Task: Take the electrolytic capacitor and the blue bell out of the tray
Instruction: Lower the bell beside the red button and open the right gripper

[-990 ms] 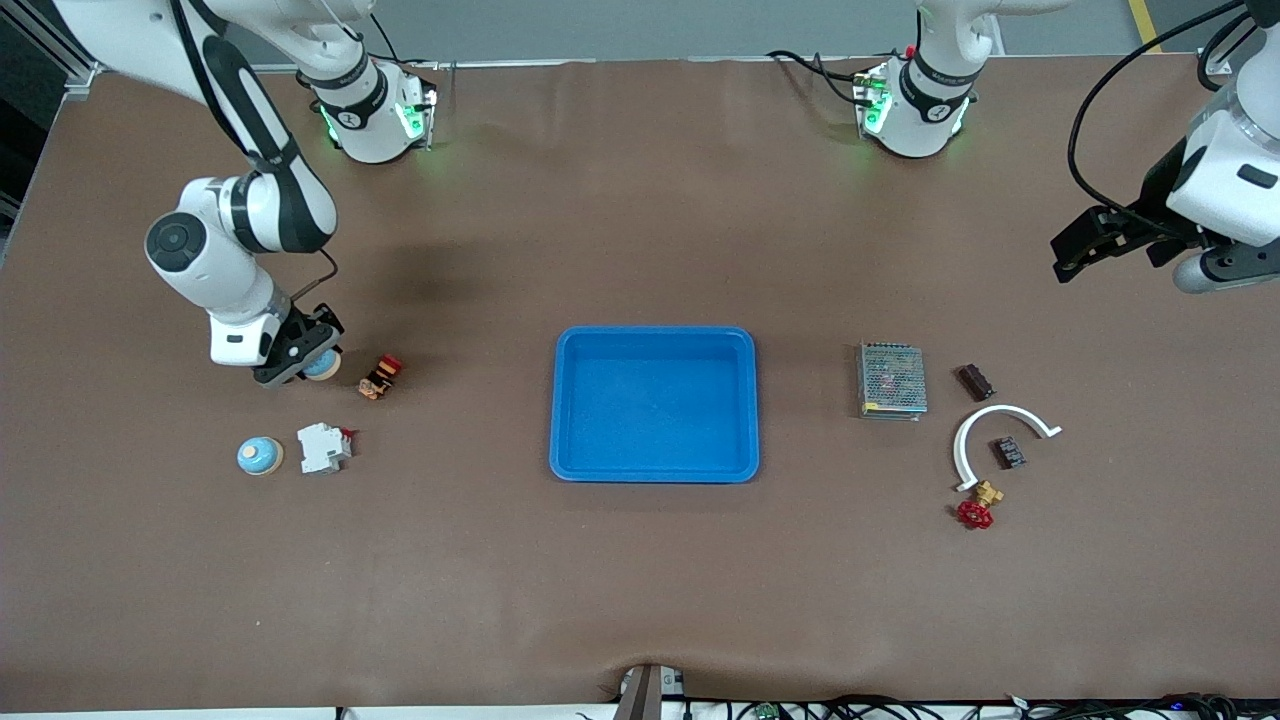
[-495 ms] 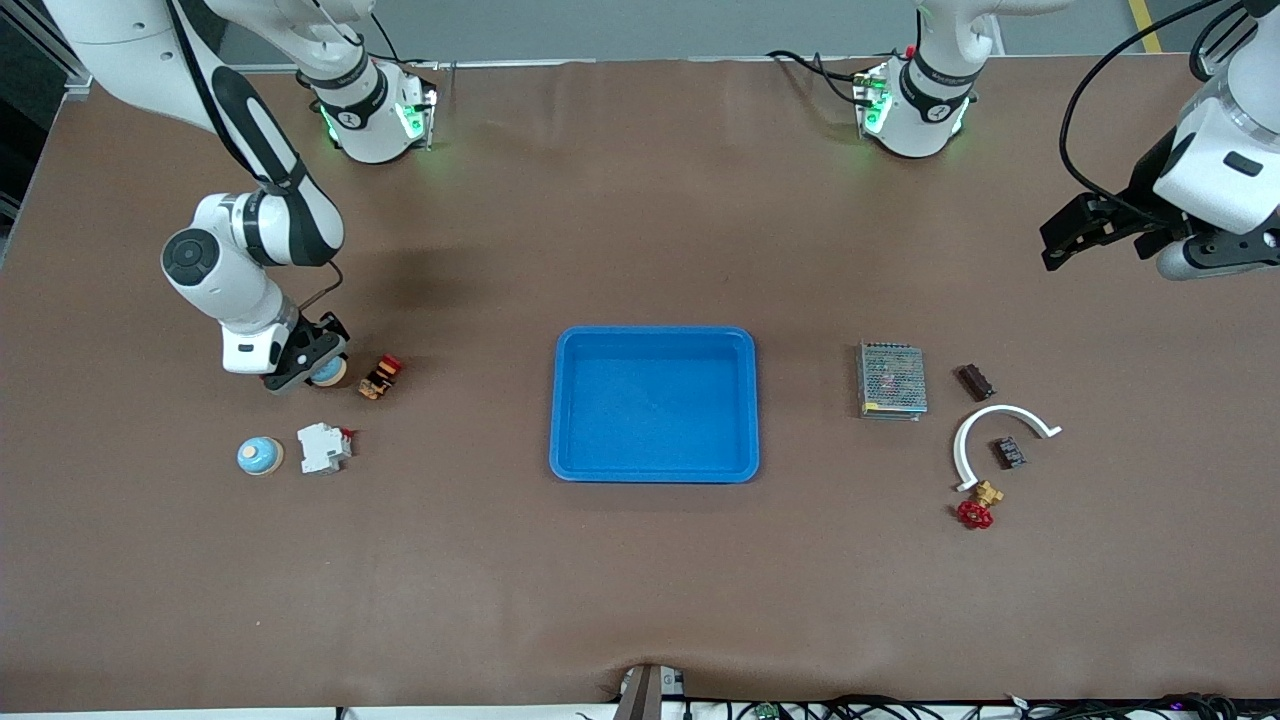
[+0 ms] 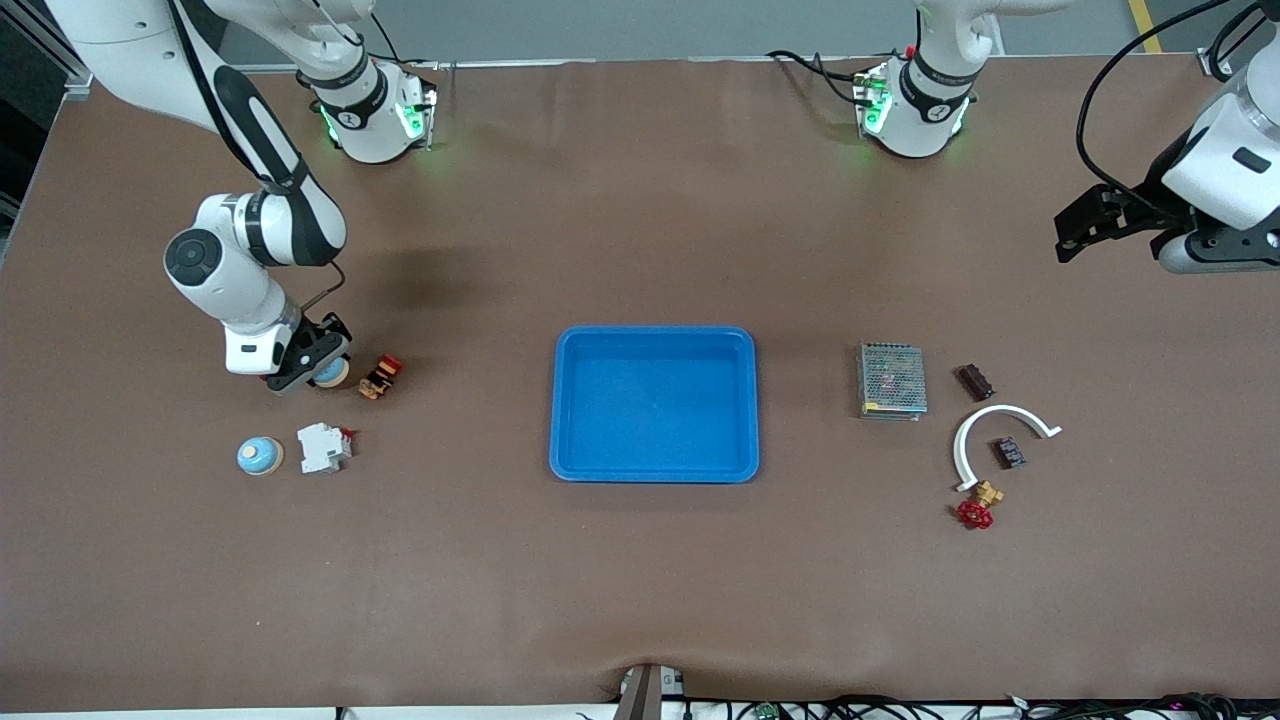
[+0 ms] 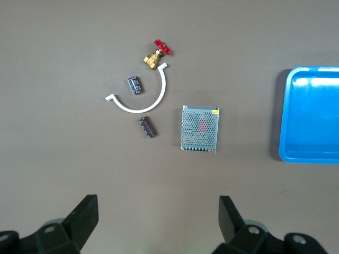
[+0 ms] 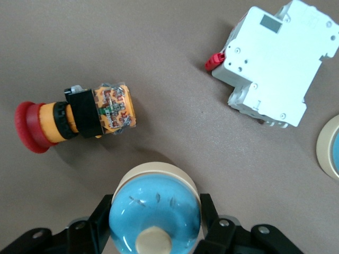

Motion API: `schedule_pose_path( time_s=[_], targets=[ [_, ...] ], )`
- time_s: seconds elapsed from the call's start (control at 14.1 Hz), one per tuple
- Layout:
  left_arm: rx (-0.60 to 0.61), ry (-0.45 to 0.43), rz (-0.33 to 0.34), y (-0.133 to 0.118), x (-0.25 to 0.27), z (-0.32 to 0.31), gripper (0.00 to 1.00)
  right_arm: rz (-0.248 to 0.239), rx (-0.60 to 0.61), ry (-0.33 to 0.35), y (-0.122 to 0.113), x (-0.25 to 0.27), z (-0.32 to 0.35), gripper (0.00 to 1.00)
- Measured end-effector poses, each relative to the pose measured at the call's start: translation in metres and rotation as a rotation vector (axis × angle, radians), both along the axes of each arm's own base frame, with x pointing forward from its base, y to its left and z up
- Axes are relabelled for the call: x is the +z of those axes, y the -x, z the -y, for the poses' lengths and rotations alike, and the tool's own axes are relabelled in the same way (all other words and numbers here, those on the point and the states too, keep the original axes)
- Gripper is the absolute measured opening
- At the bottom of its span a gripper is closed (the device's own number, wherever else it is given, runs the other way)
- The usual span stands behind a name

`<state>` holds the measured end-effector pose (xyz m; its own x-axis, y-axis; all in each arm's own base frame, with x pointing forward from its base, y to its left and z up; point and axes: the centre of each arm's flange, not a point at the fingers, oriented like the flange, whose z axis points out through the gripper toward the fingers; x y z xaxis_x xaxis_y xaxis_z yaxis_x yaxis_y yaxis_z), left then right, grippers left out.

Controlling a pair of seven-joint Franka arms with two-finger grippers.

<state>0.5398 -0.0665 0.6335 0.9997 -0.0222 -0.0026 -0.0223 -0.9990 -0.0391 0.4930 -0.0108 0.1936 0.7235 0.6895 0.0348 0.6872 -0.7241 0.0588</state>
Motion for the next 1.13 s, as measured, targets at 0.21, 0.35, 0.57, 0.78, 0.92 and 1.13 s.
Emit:
schedule_pose_path(
  time_s=[0.21,0.35,0.57,0.78,0.92,1.13],
  targets=[
    [-0.019,0.0,0.0,0.0004,0.0006,-0.0001,1.0,0.0,0.0,0.0,-0.0001,0.0,0.0,0.69],
    [-0.021,0.0,0.003,0.0012,0.0023,-0.002,1.0,0.0,0.0,0.0,0.0,-0.0002,0.0,0.69],
    [-0.017,0.001,0.008,0.0023,0.0048,-0.0041,1.0,-0.003,0.0,0.0,0.0004,-0.0015,0.0,0.69],
    [-0.015,0.001,0.008,0.0022,0.0048,-0.0053,1.0,-0.008,0.0,0.0,0.0011,-0.0036,0.0,0.69],
    [-0.015,0.001,0.008,0.0022,0.0048,-0.0053,1.0,-0.009,-0.001,0.0,0.0013,-0.0041,0.0004,0.74],
    [-0.015,0.001,0.008,0.0022,0.0048,-0.0055,1.0,-0.01,-0.003,0.0,0.0014,-0.0042,0.0009,0.88]
  ],
)
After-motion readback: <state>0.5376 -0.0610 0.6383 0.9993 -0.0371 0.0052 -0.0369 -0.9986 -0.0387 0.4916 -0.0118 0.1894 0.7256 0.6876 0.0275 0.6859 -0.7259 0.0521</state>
